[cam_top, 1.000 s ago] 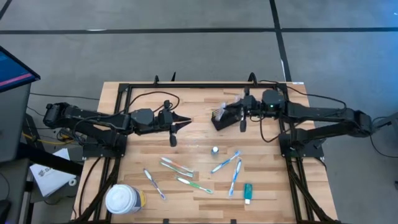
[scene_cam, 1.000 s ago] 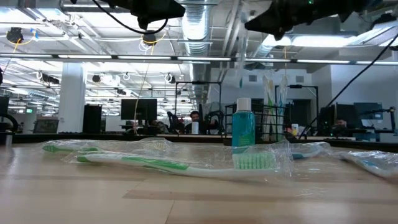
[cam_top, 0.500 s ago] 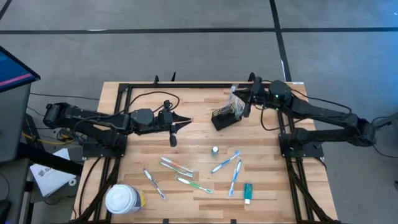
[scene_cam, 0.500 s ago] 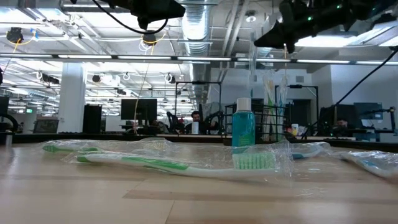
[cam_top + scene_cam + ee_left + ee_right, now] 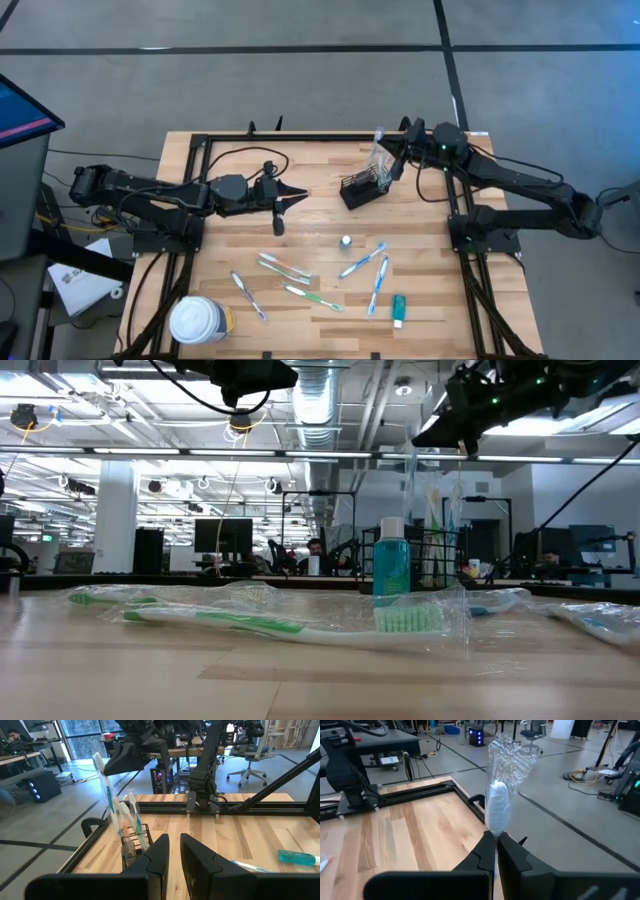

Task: Pick & Place toothbrushing station
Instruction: Put the blue toothbrush into the mesh organizer

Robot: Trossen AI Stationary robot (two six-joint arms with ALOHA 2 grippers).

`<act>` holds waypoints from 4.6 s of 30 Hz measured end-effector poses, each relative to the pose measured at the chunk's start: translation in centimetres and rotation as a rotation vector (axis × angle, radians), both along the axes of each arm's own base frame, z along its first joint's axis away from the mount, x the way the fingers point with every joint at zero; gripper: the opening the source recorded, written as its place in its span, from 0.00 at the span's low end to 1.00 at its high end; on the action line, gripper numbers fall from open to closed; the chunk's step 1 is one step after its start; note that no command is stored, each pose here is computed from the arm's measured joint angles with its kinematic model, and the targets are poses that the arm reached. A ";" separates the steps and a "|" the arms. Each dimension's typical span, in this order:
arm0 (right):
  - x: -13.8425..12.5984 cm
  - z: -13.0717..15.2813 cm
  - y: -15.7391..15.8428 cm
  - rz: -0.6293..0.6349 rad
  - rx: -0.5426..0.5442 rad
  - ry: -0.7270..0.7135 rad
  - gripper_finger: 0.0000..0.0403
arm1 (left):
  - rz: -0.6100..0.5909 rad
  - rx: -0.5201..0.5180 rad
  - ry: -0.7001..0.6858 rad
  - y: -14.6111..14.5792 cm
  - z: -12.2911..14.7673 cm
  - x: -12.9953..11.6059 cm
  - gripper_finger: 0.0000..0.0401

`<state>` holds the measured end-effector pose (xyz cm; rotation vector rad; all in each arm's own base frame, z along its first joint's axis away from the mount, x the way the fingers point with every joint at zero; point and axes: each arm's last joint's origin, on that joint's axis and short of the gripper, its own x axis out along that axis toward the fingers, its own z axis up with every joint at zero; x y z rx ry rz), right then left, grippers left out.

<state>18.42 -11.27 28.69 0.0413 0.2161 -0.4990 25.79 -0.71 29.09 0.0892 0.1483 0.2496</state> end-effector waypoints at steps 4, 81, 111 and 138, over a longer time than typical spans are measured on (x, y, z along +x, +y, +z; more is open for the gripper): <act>-0.2 -0.3 -0.2 -0.016 0.032 0.023 0.00 | 0.000 0.000 0.000 0.0 0.0 0.0 0.10; -3.1 -6.8 -0.1 -0.021 0.111 -0.017 0.09 | -0.011 -0.001 0.000 -0.1 0.0 0.0 0.10; -2.6 -3.4 -0.2 0.030 0.087 -0.023 0.41 | -0.011 -0.001 0.001 -0.1 0.0 0.0 0.10; -4.2 -7.7 9.0 0.546 0.319 0.362 0.30 | -0.011 -0.001 0.001 -0.1 0.0 0.0 0.10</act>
